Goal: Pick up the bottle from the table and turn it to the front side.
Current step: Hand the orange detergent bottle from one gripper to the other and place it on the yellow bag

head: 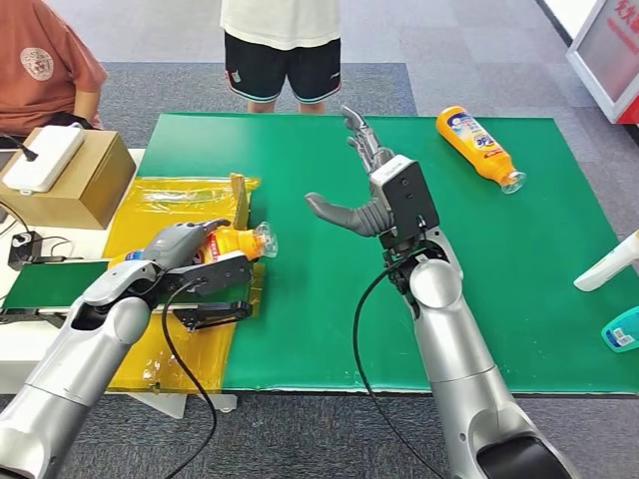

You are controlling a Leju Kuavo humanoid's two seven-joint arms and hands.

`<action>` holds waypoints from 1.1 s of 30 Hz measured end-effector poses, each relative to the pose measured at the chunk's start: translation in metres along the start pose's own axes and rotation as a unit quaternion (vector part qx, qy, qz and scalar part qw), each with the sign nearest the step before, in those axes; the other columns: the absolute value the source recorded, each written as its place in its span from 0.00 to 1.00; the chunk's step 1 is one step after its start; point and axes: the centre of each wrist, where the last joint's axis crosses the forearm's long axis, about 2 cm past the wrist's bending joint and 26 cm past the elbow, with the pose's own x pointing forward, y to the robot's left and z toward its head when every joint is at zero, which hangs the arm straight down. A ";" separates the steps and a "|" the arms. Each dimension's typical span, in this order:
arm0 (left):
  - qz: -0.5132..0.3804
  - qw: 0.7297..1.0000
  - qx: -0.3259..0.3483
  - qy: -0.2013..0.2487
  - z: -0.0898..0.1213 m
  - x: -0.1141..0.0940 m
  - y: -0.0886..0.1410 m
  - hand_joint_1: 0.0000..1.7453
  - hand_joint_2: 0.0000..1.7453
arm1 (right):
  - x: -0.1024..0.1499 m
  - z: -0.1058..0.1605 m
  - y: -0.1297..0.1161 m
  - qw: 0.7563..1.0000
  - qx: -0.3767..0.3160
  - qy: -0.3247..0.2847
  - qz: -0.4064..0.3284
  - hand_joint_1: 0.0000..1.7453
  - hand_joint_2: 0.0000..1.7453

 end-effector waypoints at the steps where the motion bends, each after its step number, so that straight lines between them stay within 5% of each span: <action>1: 0.000 1.000 -0.001 0.002 0.000 -0.001 0.000 0.00 0.25 | 0.000 0.000 0.000 1.000 0.000 0.000 0.000 0.00 1.00; 2: -0.001 1.000 -0.002 0.003 0.000 -0.003 0.000 0.00 0.00 | 0.000 0.000 0.000 1.000 0.000 0.000 0.000 0.00 1.00; 23: 0.036 0.999 0.008 0.003 0.006 -0.025 -0.002 0.00 0.00 | -0.004 0.003 0.001 1.000 -0.003 0.003 0.005 0.00 1.00; 27: 0.053 0.998 0.016 0.002 0.010 -0.031 -0.006 0.00 1.00 | -0.007 0.006 0.001 1.000 -0.002 0.004 0.005 0.00 1.00; 33: 0.113 0.991 0.064 -0.028 0.019 -0.031 -0.006 0.00 1.00 | -0.008 0.008 0.001 1.000 -0.004 0.008 0.007 0.00 1.00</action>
